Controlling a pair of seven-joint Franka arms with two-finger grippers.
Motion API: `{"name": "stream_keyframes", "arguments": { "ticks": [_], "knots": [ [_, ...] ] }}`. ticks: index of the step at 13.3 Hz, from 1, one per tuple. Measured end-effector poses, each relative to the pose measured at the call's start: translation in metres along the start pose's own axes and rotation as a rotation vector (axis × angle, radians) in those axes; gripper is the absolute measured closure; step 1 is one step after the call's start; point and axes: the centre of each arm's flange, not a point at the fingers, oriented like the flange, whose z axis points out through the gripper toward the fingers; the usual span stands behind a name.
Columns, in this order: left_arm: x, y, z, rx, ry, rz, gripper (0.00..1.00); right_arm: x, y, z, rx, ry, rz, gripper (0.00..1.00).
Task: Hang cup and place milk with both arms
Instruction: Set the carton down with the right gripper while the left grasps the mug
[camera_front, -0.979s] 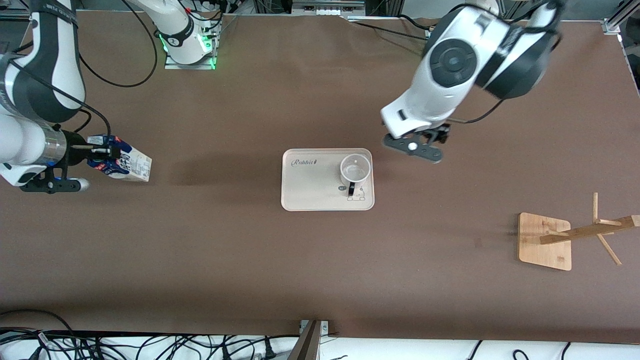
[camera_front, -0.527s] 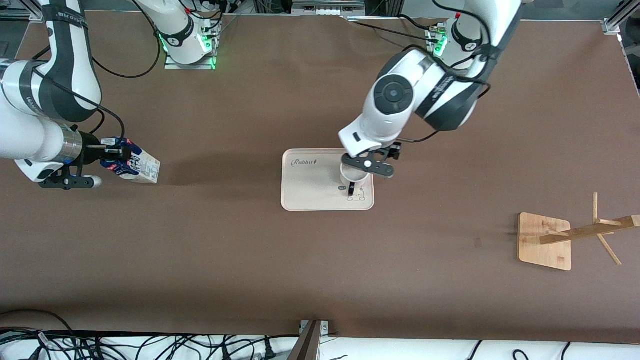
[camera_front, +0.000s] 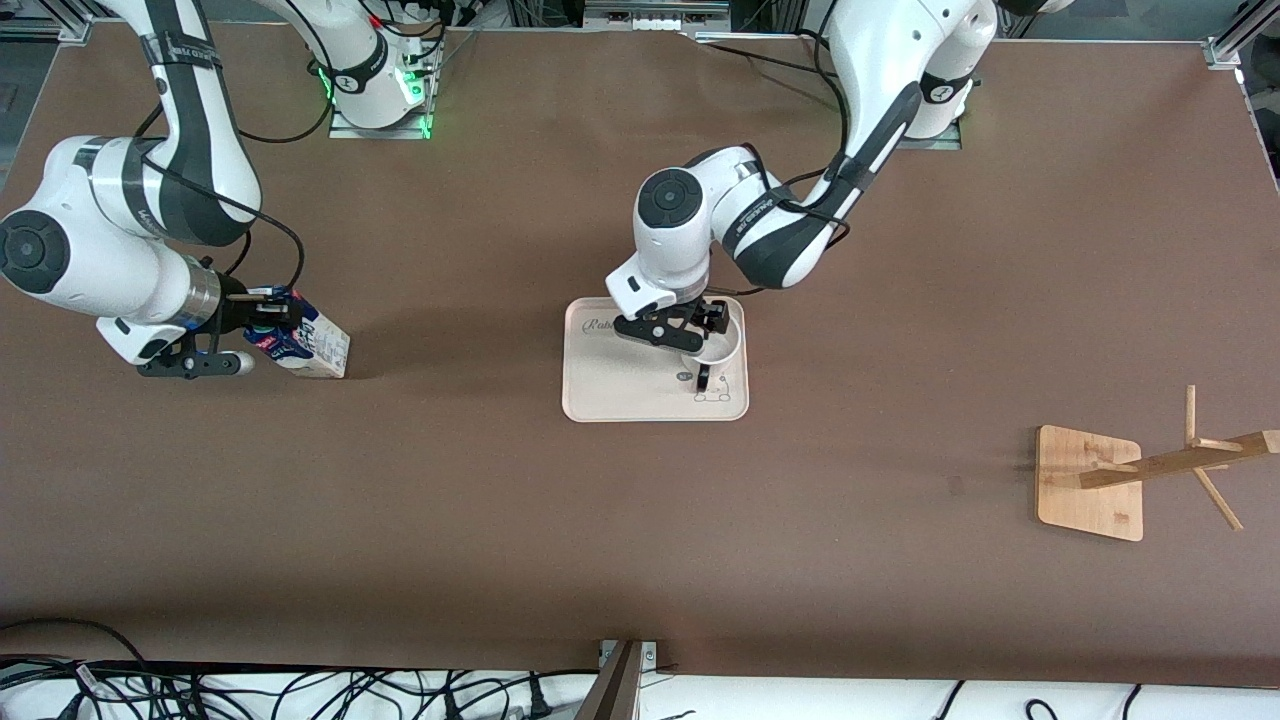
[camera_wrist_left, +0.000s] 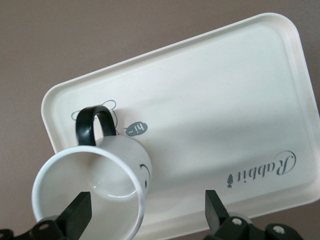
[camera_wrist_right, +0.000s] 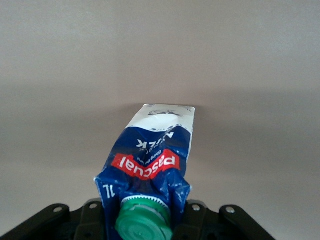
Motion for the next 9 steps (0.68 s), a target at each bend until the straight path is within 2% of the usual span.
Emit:
{"name": "stream_keyframes", "arguments": {
  "ticks": [5,6,9],
  "knots": [
    [0.019,-0.031,0.003,0.004,0.004,-0.054,0.00,-0.007,0.003,0.020,-0.001,0.005,0.005,0.60],
    [0.019,-0.032,0.005,0.005,0.001,-0.055,0.00,-0.006,0.003,0.019,-0.002,0.011,0.005,0.56],
    [0.014,-0.024,0.016,0.006,-0.016,-0.098,0.00,-0.006,0.003,0.019,-0.002,0.018,0.005,0.24]
  ]
}}
